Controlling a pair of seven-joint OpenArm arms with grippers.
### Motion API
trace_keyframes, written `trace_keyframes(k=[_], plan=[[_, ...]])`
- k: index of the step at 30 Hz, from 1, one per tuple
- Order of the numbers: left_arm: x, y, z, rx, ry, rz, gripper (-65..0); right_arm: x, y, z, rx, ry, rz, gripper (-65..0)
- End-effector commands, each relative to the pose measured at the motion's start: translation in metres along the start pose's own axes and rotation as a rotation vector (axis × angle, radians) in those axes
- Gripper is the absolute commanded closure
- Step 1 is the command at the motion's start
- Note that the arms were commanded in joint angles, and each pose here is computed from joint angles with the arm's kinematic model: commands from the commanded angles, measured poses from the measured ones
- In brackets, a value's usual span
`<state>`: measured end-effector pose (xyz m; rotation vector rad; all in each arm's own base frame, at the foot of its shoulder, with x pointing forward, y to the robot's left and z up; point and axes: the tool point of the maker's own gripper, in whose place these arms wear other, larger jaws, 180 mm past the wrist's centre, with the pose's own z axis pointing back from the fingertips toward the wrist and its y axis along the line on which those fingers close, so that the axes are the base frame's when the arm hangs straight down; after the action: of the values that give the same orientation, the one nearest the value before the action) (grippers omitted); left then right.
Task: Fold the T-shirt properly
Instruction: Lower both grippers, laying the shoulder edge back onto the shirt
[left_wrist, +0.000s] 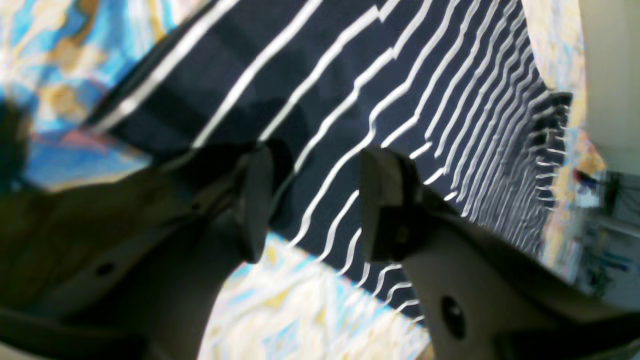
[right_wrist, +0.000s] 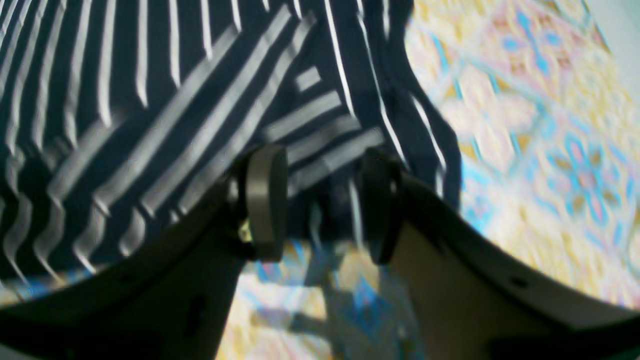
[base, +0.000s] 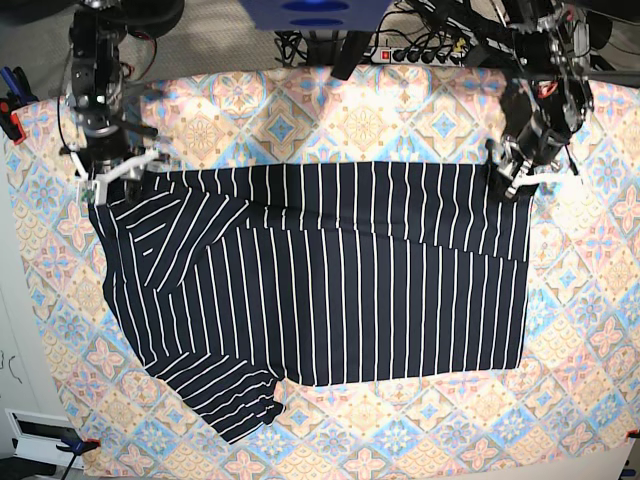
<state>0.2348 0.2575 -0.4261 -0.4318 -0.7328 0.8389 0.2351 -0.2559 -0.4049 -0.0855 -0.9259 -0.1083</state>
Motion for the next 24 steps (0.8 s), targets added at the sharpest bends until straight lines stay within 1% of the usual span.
trace_keyframes(k=[1,4,7,15,21,24], plan=[[0.005,-0.002,0.005,-0.012,-0.013,-0.008,-28.0,0.015,-0.004,0.001,-0.003,-0.052,0.014,-24.3],[-0.007,0.012,0.011,0.019,0.012,-0.005,-28.0,0.003,-0.005,0.005,-0.004,-0.023,0.017,-24.3],[-0.018,0.016,0.012,0.025,0.024,0.021,-28.0,0.0,-0.006,0.006,-0.004,-0.016,0.018,-24.3],[-0.024,0.023,0.013,0.039,0.017,0.063,-28.0,-0.001,-0.003,0.006,0.002,-0.014,0.019,-24.3],[-0.039,0.046,-0.001,0.087,0.058,0.146,-28.0,-0.001,-0.003,0.006,0.002,-0.014,0.019,-24.3],[-0.043,0.05,-0.003,0.096,0.066,0.159,-28.0,-0.001,-0.005,0.006,-0.003,-0.015,0.018,-24.3]])
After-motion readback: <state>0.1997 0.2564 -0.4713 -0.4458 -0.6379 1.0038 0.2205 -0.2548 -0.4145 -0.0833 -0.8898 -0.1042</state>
